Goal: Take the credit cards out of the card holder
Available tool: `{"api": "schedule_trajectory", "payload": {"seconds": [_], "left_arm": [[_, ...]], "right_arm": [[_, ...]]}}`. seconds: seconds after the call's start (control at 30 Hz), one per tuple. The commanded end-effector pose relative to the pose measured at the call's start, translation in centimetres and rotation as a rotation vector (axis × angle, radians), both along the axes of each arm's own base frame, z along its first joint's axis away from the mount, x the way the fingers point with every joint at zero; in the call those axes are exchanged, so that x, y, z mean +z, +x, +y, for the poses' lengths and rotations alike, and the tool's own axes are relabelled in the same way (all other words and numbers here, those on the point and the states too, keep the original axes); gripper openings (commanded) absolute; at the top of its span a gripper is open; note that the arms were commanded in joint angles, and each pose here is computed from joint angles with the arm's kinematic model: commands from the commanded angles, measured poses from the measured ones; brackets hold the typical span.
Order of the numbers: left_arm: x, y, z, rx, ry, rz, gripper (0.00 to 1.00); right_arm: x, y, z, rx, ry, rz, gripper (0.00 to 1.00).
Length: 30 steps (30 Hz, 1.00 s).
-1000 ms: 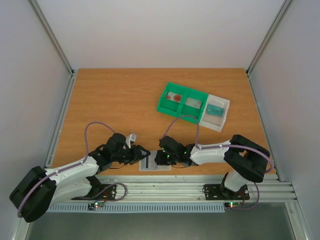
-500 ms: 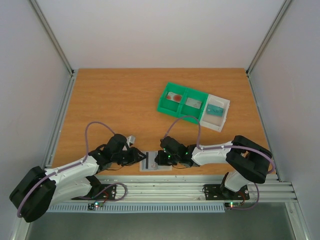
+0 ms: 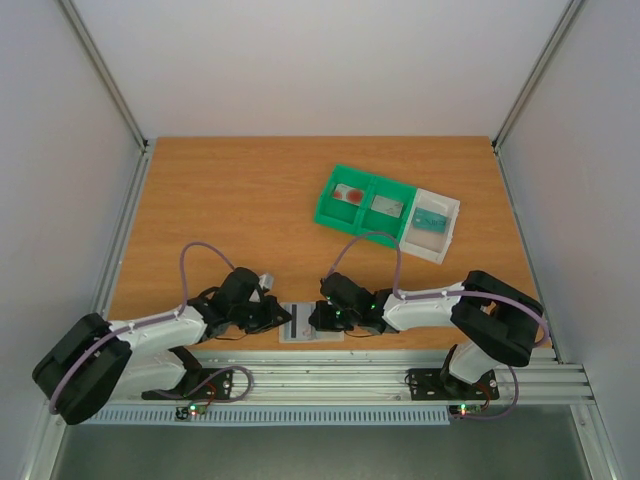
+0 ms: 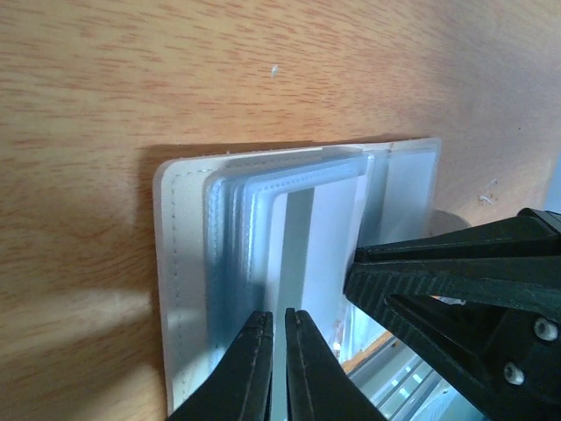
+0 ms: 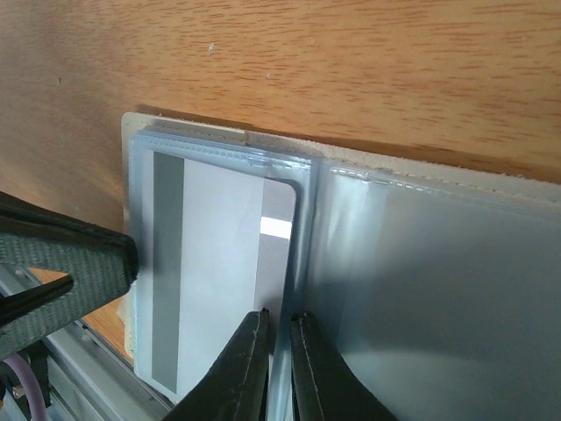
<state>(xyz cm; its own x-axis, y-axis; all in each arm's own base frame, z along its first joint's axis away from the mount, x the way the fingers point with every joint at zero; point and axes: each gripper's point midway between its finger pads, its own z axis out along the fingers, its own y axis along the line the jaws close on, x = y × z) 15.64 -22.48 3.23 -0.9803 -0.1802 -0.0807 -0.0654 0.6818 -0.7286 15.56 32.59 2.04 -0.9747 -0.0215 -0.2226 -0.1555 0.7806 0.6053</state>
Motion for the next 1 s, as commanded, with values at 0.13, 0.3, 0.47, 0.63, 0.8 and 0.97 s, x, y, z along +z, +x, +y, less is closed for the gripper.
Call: {"api": "schedule_trajectory", "payload": {"seconds": [0.13, 0.3, 0.47, 0.63, 0.8, 0.97], "left_arm": [[-0.3, 0.6, -0.5, -0.016, -0.005, -0.037, 0.04], [-0.8, 0.5, 0.0, -0.009, 0.023, -0.038, 0.04], [-1.0, 0.5, 0.2, -0.007, 0.03, -0.039, 0.04], [-1.2, 0.4, 0.3, -0.006, 0.036, -0.036, 0.04], [-1.3, 0.4, 0.4, -0.003, 0.04, -0.035, 0.04], [-1.5, 0.4, 0.6, 0.004, 0.055, -0.031, 0.08]], "right_arm": [[-0.9, -0.4, 0.0, 0.001, -0.011, 0.017, 0.11], [-0.8, -0.4, 0.2, 0.003, 0.004, 0.018, 0.11], [-0.7, -0.4, 0.4, 0.005, 0.018, 0.018, 0.11], [-0.8, -0.4, 0.4, 0.001, 0.031, 0.018, 0.09], [-0.7, -0.3, 0.2, -0.014, 0.051, 0.012, 0.03], [-0.5, 0.0, -0.5, -0.037, 0.063, 0.011, 0.01]]}}
